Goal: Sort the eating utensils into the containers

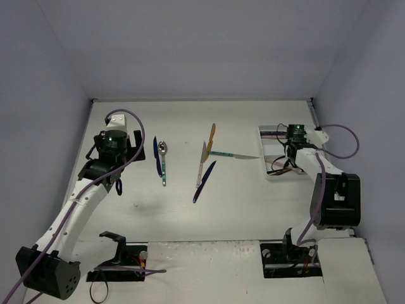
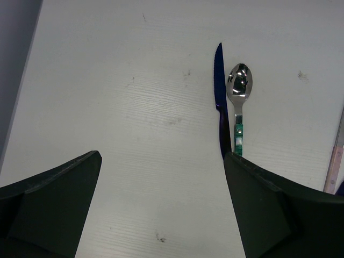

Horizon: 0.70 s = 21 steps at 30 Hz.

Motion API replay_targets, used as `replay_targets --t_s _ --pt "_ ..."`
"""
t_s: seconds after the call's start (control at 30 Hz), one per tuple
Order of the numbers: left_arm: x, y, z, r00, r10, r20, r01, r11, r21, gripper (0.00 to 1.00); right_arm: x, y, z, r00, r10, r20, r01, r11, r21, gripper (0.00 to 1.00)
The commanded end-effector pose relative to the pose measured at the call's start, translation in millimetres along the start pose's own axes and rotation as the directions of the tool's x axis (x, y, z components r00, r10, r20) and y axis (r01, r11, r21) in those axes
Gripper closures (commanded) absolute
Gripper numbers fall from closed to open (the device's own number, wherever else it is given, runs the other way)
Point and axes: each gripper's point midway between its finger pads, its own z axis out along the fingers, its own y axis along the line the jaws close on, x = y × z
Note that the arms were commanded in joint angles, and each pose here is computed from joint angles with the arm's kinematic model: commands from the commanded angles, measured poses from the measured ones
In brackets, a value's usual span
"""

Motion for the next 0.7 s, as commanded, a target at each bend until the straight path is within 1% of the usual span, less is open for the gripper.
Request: replay_targets --t_s 0.0,0.07,0.1,0.17,0.3,0.4,0.47,0.53,0.63,0.67 --pt "-17 -1 -3 0.998 -0.021 0.055 0.020 1.000 0.008 0.03 -9 97 -68 0.971 -0.208 0.116 0.233 0.927 -0.293 0.64" --pt "-17 0 -3 0.998 -0.020 0.055 0.019 1.000 0.007 0.03 14 123 -88 0.943 -0.309 0.127 0.334 0.866 -0.373 0.63" --pt "-17 0 -3 0.998 -0.018 0.054 0.018 1.000 0.006 0.03 28 137 -100 0.921 -0.364 0.138 0.388 0.823 -0.415 0.62" --pt "-18 0 -3 0.998 -0.020 0.057 0.020 1.000 0.005 0.03 55 156 -120 0.890 -0.431 0.148 0.446 0.757 -0.478 0.59" --pt "-18 1 -3 0.998 -0.019 0.060 0.019 1.000 0.004 0.03 121 190 -162 0.810 -0.559 0.179 0.543 0.598 -0.589 0.57" --pt "-17 1 -3 0.998 -0.018 0.059 0.018 1.000 0.003 0.03 178 210 -194 0.751 -0.633 0.187 0.567 0.475 -0.673 0.57" --pt "-19 2 -4 0.998 -0.022 0.064 0.022 1.000 -0.001 0.03 205 216 -210 0.721 -0.664 0.198 0.575 0.415 -0.705 0.57" --pt "-19 3 -4 0.998 -0.019 0.067 0.019 1.000 -0.004 0.03 241 223 -230 0.680 -0.700 0.218 0.584 0.337 -0.739 0.57" --pt "-19 3 -4 0.997 -0.019 0.071 0.020 1.000 -0.005 0.03 291 222 -252 0.626 -0.747 0.225 0.576 0.248 -0.779 0.57" --pt "-19 3 -4 0.997 -0.019 0.072 0.020 1.000 -0.007 0.03 300 224 -254 0.622 -0.750 0.226 0.575 0.241 -0.782 0.57"
